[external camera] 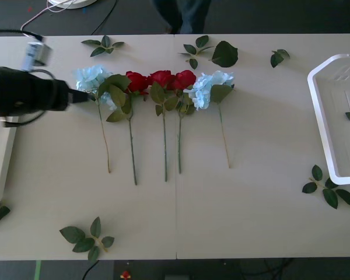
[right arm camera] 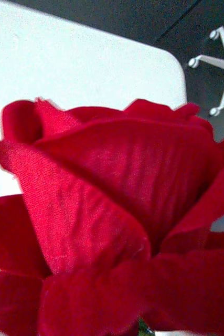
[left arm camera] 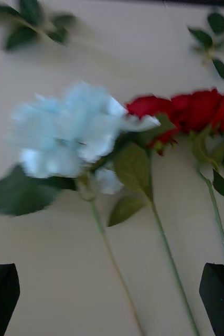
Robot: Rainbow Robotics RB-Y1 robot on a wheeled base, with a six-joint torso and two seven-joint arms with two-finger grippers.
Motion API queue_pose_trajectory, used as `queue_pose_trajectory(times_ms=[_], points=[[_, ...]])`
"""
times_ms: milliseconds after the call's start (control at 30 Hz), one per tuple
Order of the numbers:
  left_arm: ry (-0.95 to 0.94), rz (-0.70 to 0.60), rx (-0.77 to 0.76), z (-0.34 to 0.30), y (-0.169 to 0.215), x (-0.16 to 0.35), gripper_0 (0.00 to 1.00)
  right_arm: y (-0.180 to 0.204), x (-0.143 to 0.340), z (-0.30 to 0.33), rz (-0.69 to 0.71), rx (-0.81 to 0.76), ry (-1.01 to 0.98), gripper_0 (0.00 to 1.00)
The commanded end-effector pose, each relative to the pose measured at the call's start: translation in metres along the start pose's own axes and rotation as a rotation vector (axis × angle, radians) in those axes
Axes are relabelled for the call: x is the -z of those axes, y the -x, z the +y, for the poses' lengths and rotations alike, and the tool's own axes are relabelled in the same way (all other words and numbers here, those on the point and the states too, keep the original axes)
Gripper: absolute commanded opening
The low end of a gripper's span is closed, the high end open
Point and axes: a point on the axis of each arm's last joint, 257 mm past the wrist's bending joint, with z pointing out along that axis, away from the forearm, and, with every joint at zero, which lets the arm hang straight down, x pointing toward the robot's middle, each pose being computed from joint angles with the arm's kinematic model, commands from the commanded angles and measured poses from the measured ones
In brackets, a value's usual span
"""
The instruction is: Place the red flowers into the right box and the blue flowers into the left box. If a person shows an open palm, hand one flower to the person first, then continue sorting.
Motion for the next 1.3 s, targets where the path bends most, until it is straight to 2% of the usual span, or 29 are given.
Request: queue_pose_trajectory(times_ms=[33, 400, 433, 500, 900, 1100, 1300], points=[[-0.015, 0.016, 0.029, -0.019, 0.015, -0.023, 1.00, 0.011, -0.003, -0.025, -0.036, 0.000, -0.042, 0.00], [0.089, 0.171, -0.025, 0.010, -0.016, -0.059, 1.00, 0.015, -0.029, 0.002, -0.072, -0.019, -0.029, 0.02], [0.106, 0.193, -0.028, 0.014, -0.019, -0.064, 1.00, 0.015, -0.029, 0.004, -0.075, -0.026, -0.024, 0.55], [0.117, 0.207, -0.034, 0.015, -0.019, -0.069, 1.00, 0.016, -0.029, 0.006, -0.078, -0.034, -0.017, 1.00], [0.159, 0.246, -0.063, 0.016, -0.034, -0.108, 1.00, 0.025, -0.025, 0.030, -0.096, -0.049, 0.042, 1.00], [0.151, 0.242, -0.081, 0.009, -0.041, -0.117, 1.00, 0.024, -0.004, 0.055, -0.076, -0.068, 0.141, 1.00], [0.149, 0.250, -0.105, 0.004, -0.048, -0.122, 1.00, 0.014, 0.044, 0.106, -0.139, -0.083, 0.324, 1.00]])
